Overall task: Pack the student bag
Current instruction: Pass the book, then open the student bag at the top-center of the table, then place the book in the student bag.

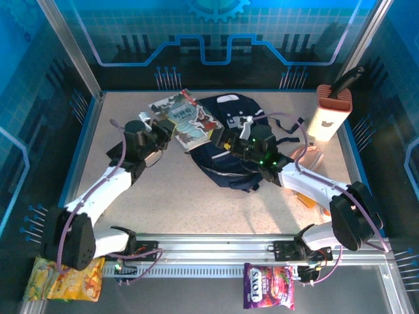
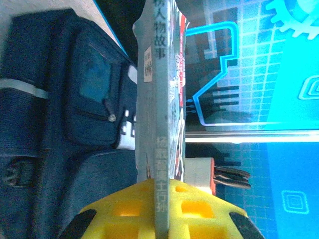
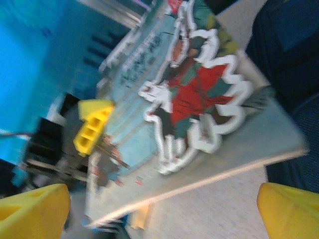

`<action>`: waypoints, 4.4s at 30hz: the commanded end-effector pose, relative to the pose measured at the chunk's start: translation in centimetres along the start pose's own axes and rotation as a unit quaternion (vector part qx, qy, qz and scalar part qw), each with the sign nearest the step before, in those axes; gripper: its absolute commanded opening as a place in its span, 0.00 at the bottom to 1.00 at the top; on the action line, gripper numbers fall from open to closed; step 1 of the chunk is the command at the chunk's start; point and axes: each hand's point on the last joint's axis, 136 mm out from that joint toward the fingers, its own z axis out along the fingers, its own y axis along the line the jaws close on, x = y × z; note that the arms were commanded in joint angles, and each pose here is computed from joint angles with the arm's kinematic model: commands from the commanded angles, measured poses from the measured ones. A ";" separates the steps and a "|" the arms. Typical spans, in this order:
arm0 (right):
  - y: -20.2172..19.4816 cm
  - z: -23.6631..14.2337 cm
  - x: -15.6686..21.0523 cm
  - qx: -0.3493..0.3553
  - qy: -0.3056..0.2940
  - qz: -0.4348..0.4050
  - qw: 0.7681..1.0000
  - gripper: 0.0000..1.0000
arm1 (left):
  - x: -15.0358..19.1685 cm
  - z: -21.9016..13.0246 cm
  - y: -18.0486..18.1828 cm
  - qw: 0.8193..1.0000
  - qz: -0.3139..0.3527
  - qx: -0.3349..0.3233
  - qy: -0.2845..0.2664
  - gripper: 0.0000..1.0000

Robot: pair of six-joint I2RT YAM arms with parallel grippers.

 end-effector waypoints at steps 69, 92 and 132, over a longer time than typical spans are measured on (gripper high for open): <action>-10.4 -24.3 -9.6 0.306 -0.249 0.010 0.919 0.00 | 23.7 10.4 6.4 0.661 0.638 -0.158 0.361 0.73; -12.1 -24.9 -9.0 0.313 -0.247 0.037 0.916 0.00 | 23.5 13.3 10.4 0.578 0.676 -0.263 0.374 0.37; -7.1 -17.5 -6.9 0.136 -0.161 0.127 0.969 0.01 | 16.2 11.4 -12.8 0.812 0.570 -0.066 0.109 0.00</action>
